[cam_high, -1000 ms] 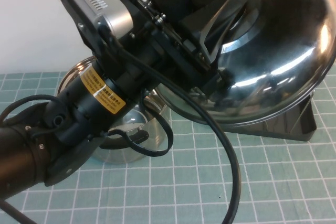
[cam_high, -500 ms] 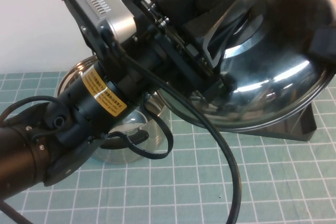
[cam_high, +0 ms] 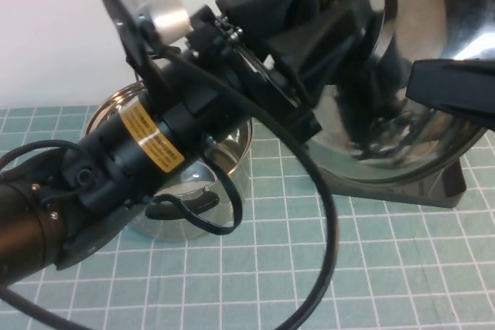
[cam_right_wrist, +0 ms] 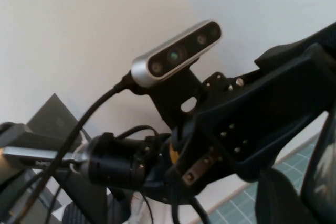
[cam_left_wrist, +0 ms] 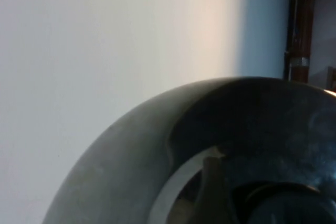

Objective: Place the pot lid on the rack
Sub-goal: Hand over the pot lid, then place the pot lid on the pot rack

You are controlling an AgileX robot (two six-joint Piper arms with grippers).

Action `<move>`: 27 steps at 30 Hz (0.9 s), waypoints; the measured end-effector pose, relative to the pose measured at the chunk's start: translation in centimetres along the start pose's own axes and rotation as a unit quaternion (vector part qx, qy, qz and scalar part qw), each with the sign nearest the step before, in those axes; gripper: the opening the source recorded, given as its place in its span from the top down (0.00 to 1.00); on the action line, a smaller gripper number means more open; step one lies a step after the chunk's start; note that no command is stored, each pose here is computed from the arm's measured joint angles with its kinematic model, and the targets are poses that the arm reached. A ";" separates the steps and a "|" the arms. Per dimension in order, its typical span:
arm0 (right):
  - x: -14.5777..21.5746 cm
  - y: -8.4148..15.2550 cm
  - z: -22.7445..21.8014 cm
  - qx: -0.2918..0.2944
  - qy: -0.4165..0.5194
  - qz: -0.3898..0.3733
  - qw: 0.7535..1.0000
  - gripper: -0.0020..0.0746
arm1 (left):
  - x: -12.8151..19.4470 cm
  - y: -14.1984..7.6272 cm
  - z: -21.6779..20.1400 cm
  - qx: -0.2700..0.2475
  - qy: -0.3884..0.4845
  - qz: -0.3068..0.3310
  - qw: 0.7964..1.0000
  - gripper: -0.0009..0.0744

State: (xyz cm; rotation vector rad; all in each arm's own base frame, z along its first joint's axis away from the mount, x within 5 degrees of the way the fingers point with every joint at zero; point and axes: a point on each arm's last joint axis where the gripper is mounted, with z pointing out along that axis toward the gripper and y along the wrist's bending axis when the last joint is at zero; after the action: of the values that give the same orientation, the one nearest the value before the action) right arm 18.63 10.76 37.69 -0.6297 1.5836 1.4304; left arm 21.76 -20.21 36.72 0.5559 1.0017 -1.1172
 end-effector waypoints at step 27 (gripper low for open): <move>-0.3 -2.3 -0.2 0.116 -0.010 -0.090 0.989 0.86 | 1.7 3.7 -1.5 -0.170 0.141 -0.007 0.975 0.16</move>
State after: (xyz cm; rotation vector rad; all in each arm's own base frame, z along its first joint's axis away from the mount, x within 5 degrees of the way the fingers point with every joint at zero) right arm 20.68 10.05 36.80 -0.6019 1.6043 1.0980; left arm 24.74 -18.49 34.17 0.4360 1.4116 -0.8665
